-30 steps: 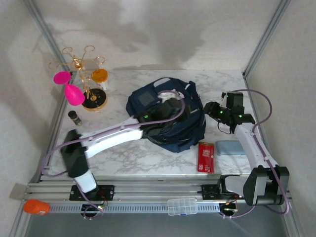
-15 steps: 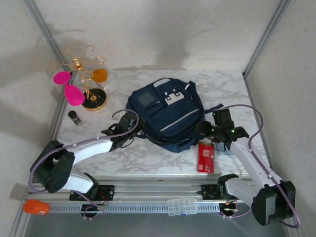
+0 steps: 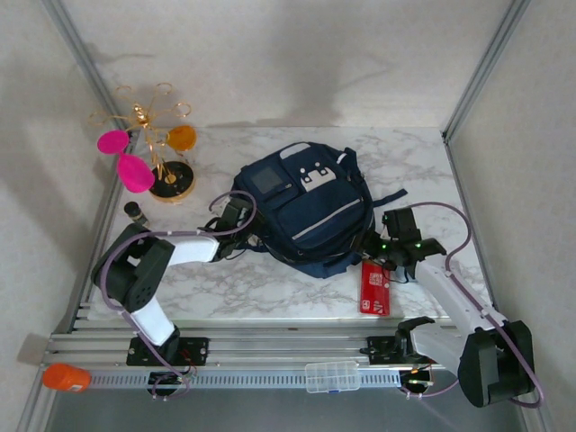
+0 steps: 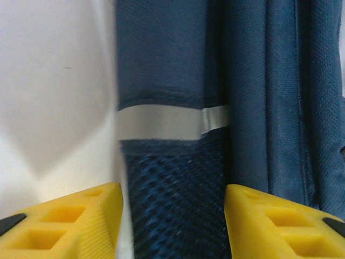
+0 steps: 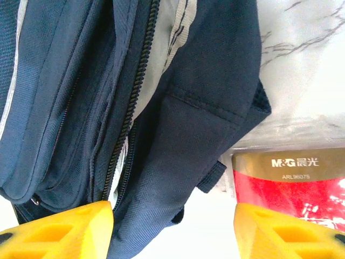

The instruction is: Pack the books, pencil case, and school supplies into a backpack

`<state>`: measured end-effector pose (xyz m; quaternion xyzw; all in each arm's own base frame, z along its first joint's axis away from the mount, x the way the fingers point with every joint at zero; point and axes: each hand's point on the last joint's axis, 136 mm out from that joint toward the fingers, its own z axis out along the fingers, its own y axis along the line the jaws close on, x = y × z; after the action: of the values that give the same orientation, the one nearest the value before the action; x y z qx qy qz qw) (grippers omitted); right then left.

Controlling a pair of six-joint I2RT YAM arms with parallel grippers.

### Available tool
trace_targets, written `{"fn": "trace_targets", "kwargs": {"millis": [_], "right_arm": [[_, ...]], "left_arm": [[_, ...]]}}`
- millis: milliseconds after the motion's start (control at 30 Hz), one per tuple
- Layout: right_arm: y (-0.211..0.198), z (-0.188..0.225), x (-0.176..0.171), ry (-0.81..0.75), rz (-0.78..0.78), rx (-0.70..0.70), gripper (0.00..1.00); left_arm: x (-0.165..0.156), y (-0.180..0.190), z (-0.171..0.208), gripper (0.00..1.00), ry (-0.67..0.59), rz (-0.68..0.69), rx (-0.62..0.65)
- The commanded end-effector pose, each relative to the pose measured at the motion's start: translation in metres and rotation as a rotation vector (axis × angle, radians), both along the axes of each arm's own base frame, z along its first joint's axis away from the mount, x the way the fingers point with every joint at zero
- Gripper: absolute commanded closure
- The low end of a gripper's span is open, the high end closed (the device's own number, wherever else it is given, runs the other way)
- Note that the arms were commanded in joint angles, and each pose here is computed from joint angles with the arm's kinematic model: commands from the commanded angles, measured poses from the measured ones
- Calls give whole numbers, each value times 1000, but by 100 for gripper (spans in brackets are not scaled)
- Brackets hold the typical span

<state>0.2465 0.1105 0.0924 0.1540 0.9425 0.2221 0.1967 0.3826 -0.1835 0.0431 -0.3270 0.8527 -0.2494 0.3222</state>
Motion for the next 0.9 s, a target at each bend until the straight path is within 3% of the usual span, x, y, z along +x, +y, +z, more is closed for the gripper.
{"fn": "trace_targets", "kwargs": {"millis": [0, 333, 733, 867], "right_arm": [[13, -3, 1, -5, 29, 70, 39], [35, -3, 34, -62, 84, 159, 46], [57, 29, 133, -234, 177, 128, 50], [44, 27, 146, -191, 170, 4, 46]], "left_arm": [[20, -15, 15, 54, -66, 4, -103], [18, -10, 22, 100, -74, 2, -90], [-49, 10, 35, 100, -80, 65, -155], [-58, -7, 44, 100, -108, 52, -198]]}}
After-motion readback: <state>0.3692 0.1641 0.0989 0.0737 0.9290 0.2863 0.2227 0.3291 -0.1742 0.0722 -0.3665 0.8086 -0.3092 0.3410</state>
